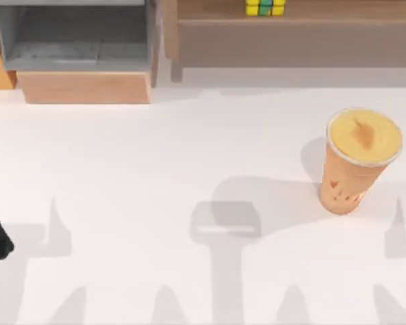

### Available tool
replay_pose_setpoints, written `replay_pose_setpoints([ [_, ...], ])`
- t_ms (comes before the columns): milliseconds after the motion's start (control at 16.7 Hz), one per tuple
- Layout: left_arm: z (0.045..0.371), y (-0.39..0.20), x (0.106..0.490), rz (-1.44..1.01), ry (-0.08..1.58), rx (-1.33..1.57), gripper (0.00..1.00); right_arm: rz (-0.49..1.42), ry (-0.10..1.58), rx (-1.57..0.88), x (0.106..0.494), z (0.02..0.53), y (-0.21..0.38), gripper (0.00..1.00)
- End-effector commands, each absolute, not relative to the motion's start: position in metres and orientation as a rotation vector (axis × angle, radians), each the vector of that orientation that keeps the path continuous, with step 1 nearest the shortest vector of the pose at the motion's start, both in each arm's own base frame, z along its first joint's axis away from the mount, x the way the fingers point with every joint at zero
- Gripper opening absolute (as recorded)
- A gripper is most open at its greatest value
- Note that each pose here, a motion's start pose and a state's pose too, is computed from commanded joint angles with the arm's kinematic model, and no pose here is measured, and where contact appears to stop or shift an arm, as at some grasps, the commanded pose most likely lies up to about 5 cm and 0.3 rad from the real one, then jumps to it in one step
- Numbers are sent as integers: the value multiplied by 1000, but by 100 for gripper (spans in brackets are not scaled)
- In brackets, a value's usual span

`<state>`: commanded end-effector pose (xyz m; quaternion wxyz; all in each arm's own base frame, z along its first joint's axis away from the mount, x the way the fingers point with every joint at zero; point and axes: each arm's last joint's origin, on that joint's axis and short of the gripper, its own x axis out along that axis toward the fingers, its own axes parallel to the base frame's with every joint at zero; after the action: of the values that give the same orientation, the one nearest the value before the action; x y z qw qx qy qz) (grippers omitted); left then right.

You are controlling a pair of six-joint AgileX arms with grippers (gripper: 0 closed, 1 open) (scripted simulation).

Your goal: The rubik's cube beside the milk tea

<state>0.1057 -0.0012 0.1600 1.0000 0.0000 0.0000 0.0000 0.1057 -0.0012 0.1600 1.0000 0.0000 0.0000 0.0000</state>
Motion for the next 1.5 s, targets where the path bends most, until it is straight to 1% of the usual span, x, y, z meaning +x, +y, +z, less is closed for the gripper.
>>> replay_pose_setpoints([
  [180, 160, -1, 106, 0, 0, 0, 100, 0, -2, 0, 106, 162, -1, 100],
  [300, 160, -1, 106, 0, 0, 0, 100, -1, -14, 0, 107, 173, 0, 100],
  [480, 160, -1, 106, 0, 0, 0, 100, -3, -36, 0, 116, 202, 5, 100],
  [660, 160, -1, 106, 0, 0, 0, 100, -6, -49, 3, 139, 239, 14, 100],
  [780, 160, -1, 106, 0, 0, 0, 100, -7, -52, 5, 165, 261, 26, 100],
  [900, 160, -1, 106, 0, 0, 0, 100, -8, -50, 7, 199, 278, 43, 100],
  [1080, 160, -1, 106, 0, 0, 0, 100, -8, -40, 7, 259, 283, 80, 100],
  [1320, 160, -1, 106, 0, 0, 0, 100, -8, -19, 4, 331, 252, 145, 100],
  [1500, 160, -1, 106, 0, 0, 0, 100, -8, -5, -1, 366, 209, 191, 100],
])
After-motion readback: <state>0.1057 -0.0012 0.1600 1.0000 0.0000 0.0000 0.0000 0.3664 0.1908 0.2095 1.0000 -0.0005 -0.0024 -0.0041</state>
